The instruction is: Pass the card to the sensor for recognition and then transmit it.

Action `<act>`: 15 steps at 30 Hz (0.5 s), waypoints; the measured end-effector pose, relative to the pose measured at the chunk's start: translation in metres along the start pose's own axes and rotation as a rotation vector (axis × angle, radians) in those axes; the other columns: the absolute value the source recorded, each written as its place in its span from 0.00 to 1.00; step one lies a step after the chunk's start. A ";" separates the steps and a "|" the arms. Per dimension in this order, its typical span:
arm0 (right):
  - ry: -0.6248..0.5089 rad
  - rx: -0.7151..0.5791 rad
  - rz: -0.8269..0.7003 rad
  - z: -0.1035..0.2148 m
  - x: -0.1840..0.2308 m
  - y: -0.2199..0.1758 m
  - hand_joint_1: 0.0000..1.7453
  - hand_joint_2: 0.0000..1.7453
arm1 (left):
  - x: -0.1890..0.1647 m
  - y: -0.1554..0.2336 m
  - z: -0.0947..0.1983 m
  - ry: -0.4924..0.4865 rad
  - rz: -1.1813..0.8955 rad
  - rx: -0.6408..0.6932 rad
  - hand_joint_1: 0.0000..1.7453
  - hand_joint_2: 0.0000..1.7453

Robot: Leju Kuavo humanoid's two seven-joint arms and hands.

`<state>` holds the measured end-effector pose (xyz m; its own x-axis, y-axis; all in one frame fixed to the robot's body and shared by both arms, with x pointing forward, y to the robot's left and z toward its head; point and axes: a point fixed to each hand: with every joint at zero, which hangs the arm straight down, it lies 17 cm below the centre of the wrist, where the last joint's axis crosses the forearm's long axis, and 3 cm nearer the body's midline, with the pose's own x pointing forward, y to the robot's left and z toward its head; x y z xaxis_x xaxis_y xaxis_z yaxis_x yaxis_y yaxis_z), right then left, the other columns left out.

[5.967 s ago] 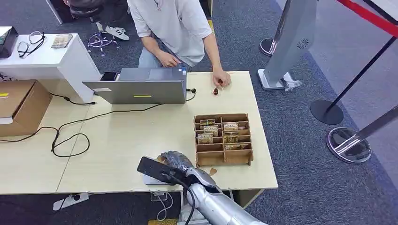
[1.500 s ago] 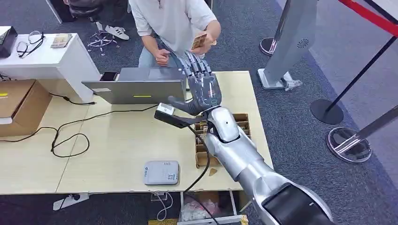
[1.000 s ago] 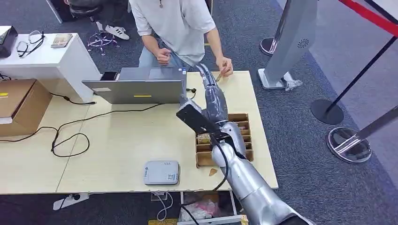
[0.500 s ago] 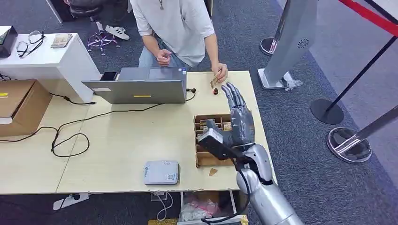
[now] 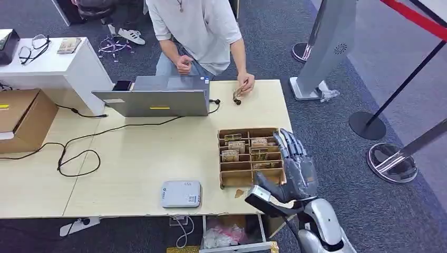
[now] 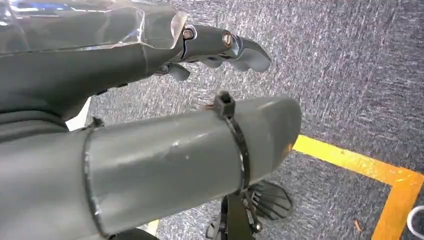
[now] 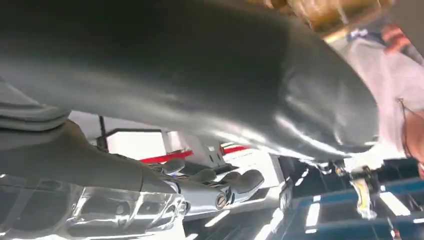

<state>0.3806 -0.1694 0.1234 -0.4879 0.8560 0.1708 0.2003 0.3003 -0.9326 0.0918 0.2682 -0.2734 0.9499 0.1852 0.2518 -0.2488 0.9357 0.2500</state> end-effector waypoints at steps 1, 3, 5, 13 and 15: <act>-0.001 0.014 0.007 0.004 0.001 0.003 0.00 1.00 | 0.000 -0.002 0.001 -0.002 -0.002 -0.004 0.00 0.00; -0.002 0.038 0.031 0.010 0.002 0.008 0.00 1.00 | 0.001 -0.004 0.001 -0.010 -0.006 -0.011 0.00 0.00; -0.009 0.053 0.052 0.012 0.003 0.011 0.00 1.00 | 0.002 -0.005 0.001 -0.016 -0.007 -0.017 0.00 0.00; -0.052 0.085 0.086 0.004 0.011 0.018 0.00 1.00 | 0.006 -0.011 0.003 -0.039 -0.011 -0.033 0.00 0.00; -0.058 0.091 0.087 -0.001 0.010 0.020 0.00 1.00 | 0.006 -0.011 0.003 -0.040 -0.013 -0.033 0.00 0.00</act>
<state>0.3805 -0.1542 0.1069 -0.5205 0.8509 0.0716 0.1676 0.1840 -0.9685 0.0996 0.2575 -0.2716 0.9446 0.1614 0.2856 -0.2292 0.9476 0.2224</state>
